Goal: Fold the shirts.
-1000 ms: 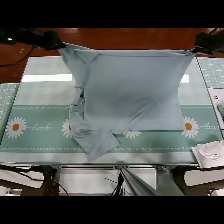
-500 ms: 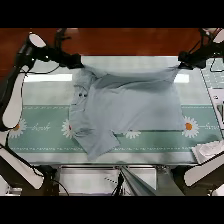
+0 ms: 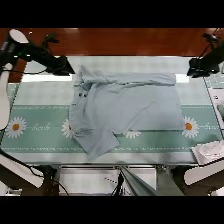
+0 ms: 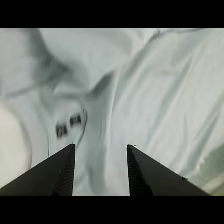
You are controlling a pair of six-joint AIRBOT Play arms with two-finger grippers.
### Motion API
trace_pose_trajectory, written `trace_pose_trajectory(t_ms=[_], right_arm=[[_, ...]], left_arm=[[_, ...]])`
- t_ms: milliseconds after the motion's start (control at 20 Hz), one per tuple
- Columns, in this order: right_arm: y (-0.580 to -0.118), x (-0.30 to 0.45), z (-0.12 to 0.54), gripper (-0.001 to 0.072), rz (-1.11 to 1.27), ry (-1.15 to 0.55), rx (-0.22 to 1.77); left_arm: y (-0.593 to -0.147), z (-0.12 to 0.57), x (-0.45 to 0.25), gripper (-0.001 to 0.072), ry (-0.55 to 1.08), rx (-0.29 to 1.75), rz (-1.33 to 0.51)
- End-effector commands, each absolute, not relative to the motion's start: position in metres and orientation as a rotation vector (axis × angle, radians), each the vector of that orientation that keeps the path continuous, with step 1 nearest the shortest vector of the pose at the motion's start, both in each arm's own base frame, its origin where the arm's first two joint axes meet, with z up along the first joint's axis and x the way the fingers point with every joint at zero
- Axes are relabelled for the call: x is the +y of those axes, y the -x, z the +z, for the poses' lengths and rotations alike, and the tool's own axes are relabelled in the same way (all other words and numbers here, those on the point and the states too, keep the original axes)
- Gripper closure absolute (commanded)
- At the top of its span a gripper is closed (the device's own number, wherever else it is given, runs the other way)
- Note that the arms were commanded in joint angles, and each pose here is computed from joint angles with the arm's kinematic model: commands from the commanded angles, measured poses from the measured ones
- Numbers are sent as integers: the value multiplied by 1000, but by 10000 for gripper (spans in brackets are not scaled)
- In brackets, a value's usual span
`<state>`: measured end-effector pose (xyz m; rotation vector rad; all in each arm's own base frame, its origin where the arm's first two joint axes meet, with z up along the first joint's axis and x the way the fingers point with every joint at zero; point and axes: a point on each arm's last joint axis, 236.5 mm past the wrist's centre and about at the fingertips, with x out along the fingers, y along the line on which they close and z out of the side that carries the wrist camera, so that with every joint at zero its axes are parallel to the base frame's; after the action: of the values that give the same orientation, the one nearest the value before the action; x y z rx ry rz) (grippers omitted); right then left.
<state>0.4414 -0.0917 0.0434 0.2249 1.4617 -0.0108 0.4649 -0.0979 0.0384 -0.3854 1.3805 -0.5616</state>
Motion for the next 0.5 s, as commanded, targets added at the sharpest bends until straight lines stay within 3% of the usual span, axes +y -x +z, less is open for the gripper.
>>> trace_pose_trajectory(t_ms=[0,100,150,200,250,450], right_arm=[[-388,-127,63,344,-102,-290,1501],[-365,-131,55,246,-90,-387,1464],[-356,-126,48,245,-63,-436,1442],[-348,-121,40,245,-36,-489,1417],[-340,-115,31,245,-18,-527,1394],[-320,-98,0,247,-8,-556,1366]], left_arm=[[-405,57,-70,311,432,1432,-535],[-364,30,-65,310,494,1435,-472],[-337,9,-62,225,539,1445,-424],[-310,-10,-60,66,587,1467,-379],[-281,-28,-60,25,636,1498,-341],[-219,-62,-88,46,795,1539,-407]])
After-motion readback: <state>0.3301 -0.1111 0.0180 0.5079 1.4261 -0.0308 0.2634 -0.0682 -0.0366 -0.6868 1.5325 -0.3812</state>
